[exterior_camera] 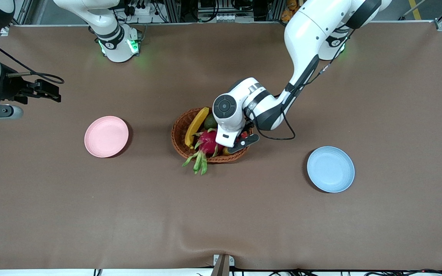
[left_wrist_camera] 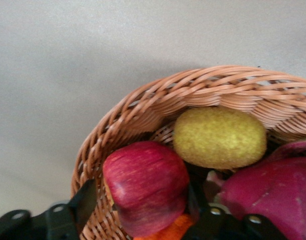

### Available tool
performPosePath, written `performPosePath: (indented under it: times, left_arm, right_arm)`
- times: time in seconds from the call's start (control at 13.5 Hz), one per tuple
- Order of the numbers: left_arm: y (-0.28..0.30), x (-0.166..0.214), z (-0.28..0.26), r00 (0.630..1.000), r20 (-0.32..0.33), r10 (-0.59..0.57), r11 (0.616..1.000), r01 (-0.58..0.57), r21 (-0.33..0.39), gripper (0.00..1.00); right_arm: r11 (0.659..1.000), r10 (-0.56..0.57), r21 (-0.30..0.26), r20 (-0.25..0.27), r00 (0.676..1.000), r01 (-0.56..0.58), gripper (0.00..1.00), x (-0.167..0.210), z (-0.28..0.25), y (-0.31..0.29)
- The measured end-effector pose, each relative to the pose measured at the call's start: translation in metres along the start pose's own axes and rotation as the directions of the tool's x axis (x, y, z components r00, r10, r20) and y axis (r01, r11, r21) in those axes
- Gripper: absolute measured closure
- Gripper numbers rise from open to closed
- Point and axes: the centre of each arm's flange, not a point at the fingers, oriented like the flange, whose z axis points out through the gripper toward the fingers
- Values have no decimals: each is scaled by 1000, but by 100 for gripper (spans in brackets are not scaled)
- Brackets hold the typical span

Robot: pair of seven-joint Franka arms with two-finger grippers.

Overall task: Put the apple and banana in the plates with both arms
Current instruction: 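Lower the left gripper onto the red apple and close it, then carry the apple to the blue plate while the right gripper reaches forward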

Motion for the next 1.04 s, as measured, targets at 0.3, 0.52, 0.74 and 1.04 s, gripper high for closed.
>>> performPosePath:
  times: [0.3, 0.52, 0.74, 1.04]
  left_arm:
    - [1, 0, -1, 1000, -1, 1, 1000, -1, -3, 40]
    - [1, 0, -2, 1000, -1, 1, 1000, -1, -4, 40]
    - [1, 2, -7, 1000, -5, -3, 1000, 3, -11, 40]
    - [-4, 9, -39, 999, -29, -16, 999, 15, -50, 41]
  right_arm:
    - [1000, -1, 0, 2, 1000, 1, 0, 0, 1, -1]
    - [1000, -1, 0, 3, 1000, 1, 0, 1, 1, -1]
    - [1000, -1, 0, 5, 1000, 1, 0, 1, 2, -1]
    - [1000, -1, 0, 7, 1000, 1, 0, 1, 3, -1]
